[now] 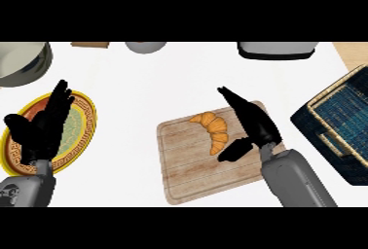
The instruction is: Pick the croissant from the cutting board and place it in the basket
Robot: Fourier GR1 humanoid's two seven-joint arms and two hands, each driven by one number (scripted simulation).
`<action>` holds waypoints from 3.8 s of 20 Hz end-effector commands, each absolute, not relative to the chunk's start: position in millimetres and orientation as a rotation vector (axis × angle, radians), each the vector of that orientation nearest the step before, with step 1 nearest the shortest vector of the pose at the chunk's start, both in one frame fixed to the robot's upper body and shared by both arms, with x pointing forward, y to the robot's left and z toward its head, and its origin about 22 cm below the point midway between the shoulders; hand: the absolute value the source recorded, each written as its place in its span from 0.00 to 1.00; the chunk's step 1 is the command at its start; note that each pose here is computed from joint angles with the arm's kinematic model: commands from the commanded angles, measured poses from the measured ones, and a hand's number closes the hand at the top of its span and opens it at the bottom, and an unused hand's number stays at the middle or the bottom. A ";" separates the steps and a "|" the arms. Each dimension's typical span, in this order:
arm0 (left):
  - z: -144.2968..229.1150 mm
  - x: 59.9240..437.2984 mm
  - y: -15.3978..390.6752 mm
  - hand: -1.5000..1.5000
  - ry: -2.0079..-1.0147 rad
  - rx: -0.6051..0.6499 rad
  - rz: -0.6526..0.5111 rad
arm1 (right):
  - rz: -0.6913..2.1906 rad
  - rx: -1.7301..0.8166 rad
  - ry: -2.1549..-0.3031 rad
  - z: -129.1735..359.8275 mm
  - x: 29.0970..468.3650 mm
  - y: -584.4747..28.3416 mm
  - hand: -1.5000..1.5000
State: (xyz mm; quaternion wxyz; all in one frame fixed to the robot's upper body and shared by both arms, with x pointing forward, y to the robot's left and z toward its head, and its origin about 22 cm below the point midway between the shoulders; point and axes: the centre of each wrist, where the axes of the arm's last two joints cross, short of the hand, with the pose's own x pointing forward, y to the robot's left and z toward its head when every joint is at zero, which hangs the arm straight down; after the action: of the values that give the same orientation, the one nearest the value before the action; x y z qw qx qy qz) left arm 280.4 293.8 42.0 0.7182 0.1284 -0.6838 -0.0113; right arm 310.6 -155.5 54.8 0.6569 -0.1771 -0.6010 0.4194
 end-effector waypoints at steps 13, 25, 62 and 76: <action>59.3 289.7 291.7 0.50 -1.526 0.283 -0.009 | 0.981 -0.474 -1.299 22.1 319.2 -152.7 0.00; 46.8 279.5 293.4 0.50 -1.518 0.278 -0.020 | 1.022 -0.462 -1.266 -9.1 330.3 -151.9 0.00; 32.3 280.4 300.9 0.50 -1.516 0.274 -0.053 | 0.279 -0.632 -1.261 -23.9 302.8 -103.5 1.00; 51.0 279.2 300.2 0.50 -1.506 0.312 -0.015 | -0.004 -0.794 -1.576 108.6 299.1 -60.8 1.00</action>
State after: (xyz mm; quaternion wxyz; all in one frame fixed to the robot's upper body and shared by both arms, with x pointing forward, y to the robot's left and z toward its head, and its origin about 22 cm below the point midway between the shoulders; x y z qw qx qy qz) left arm 283.0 296.9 46.4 0.7201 0.1326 -0.6810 -0.0082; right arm 297.1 -62.3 70.6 0.6410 -0.3138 -0.6998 0.0293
